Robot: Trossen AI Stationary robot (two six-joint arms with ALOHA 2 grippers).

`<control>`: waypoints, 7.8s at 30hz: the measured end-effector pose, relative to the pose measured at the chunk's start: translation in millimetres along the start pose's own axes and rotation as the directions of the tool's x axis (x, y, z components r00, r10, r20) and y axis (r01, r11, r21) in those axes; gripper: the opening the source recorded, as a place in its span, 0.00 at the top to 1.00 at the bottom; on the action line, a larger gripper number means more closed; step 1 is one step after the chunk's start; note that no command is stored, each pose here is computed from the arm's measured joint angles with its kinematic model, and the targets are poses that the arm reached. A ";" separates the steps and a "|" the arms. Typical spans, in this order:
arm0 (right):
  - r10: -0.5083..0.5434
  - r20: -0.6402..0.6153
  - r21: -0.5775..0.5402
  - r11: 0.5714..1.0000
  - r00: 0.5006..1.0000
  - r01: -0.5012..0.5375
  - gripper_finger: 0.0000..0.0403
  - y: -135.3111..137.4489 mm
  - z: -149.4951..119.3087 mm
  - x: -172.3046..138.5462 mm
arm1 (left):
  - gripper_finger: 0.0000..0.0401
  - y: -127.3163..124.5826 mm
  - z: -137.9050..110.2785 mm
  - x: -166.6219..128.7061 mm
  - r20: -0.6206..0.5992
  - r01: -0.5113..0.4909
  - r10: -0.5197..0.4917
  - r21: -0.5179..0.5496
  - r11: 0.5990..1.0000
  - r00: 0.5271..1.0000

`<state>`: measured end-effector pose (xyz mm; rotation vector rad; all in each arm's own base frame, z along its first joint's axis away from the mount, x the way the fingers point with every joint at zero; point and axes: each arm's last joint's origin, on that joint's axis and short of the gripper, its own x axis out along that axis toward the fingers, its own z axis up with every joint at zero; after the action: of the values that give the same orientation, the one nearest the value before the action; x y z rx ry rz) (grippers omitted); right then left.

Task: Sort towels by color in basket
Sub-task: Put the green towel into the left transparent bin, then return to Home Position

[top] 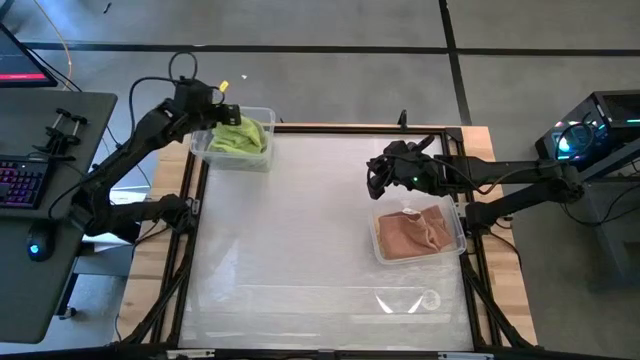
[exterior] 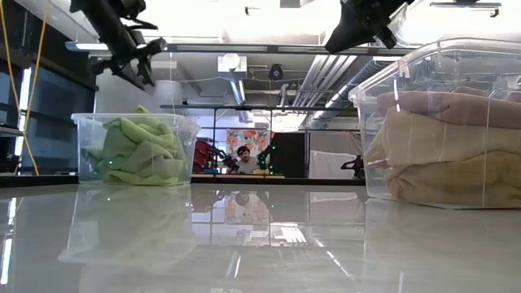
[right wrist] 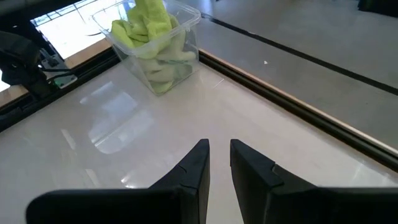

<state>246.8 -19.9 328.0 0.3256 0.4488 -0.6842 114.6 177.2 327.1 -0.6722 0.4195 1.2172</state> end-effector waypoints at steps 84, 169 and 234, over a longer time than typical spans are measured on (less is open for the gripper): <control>0.815 0.309 -0.450 0.579 0.490 -0.680 0.85 -104.9 -151.9 -66.0 | 0.70 -23.0 2.6 -37.7 -0.101 0.133 -0.113 0.231 0.964 0.989; 0.787 0.227 -0.451 0.607 0.574 -0.654 0.85 -98.5 -194.5 -40.7 | 0.70 -74.7 -86.2 -115.4 0.231 0.850 -0.858 0.166 0.500 0.459; 0.786 0.224 -0.451 0.607 0.576 -0.654 0.85 -98.4 -194.7 -40.5 | 0.70 22.0 -235.1 -31.1 -0.041 0.778 -0.952 0.588 0.222 0.303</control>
<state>97.1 13.1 167.7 0.0266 -0.0143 0.1742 97.2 0.9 167.8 -0.1103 -0.0138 0.0050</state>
